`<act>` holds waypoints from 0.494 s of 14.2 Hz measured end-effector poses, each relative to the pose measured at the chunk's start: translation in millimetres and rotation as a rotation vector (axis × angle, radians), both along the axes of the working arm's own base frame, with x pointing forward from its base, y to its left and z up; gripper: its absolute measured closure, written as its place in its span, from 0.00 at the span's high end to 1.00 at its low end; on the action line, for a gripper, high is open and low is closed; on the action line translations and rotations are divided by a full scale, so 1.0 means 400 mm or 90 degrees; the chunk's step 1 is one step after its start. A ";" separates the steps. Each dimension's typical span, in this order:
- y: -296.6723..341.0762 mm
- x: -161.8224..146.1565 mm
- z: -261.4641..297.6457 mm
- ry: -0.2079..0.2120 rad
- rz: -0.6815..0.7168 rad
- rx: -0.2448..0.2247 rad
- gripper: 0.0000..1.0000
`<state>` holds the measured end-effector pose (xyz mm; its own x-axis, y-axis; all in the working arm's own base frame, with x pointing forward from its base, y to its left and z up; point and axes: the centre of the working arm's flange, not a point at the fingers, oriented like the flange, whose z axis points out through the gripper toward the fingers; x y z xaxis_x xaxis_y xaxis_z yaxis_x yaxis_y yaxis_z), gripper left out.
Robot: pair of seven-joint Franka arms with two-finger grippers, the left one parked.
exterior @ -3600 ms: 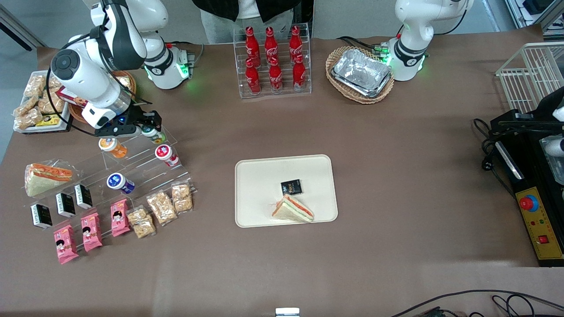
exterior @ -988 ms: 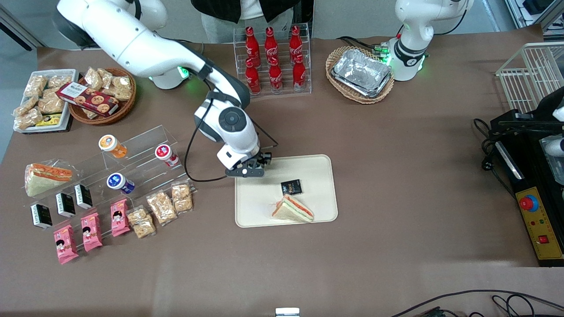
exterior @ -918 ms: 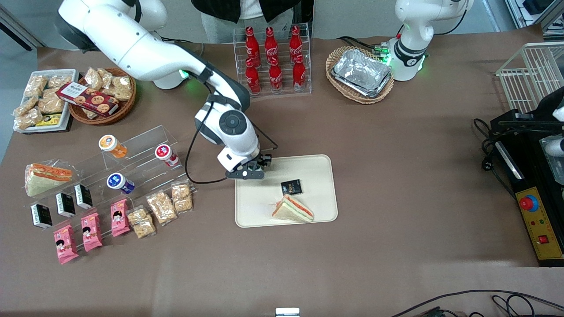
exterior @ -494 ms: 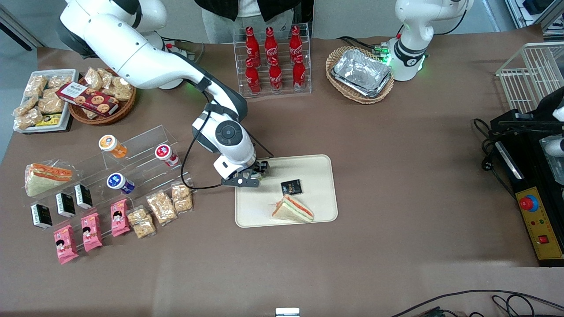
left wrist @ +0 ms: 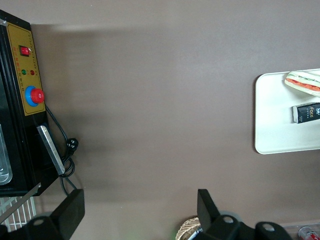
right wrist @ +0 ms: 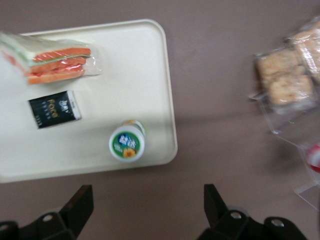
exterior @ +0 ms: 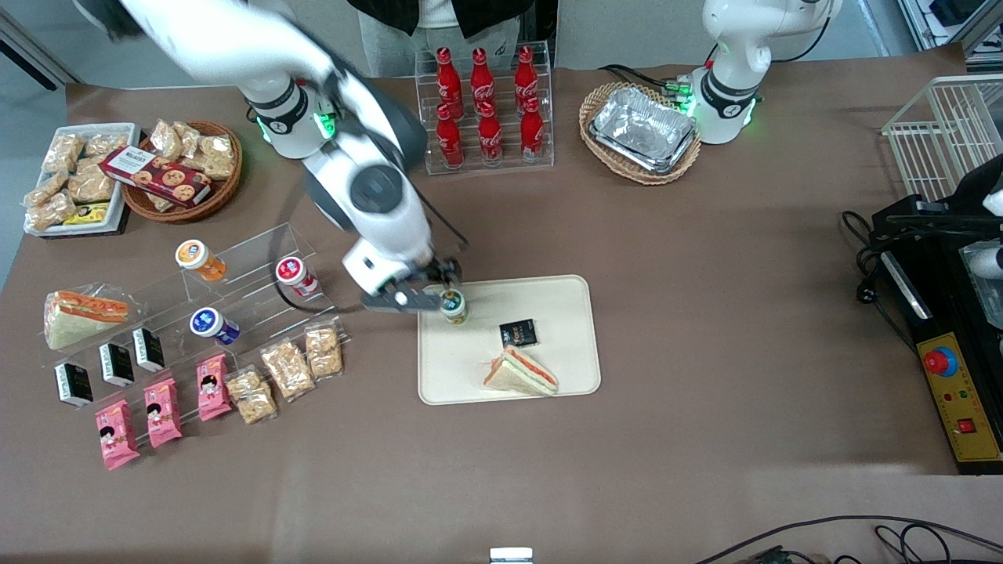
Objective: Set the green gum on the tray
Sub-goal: 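Open the right gripper and withdraw it back toward the rack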
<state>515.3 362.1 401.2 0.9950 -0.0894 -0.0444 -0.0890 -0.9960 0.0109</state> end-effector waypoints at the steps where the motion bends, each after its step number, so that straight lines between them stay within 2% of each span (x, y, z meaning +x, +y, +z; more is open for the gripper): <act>1: -0.051 -0.009 0.103 0.003 -0.002 0.005 0.99; 3: -0.196 -0.018 0.275 -0.008 -0.001 -0.009 0.99; 5: -0.351 -0.024 0.385 -0.012 0.007 -0.027 0.99; 7: -0.511 -0.020 0.445 -0.006 0.027 -0.021 0.99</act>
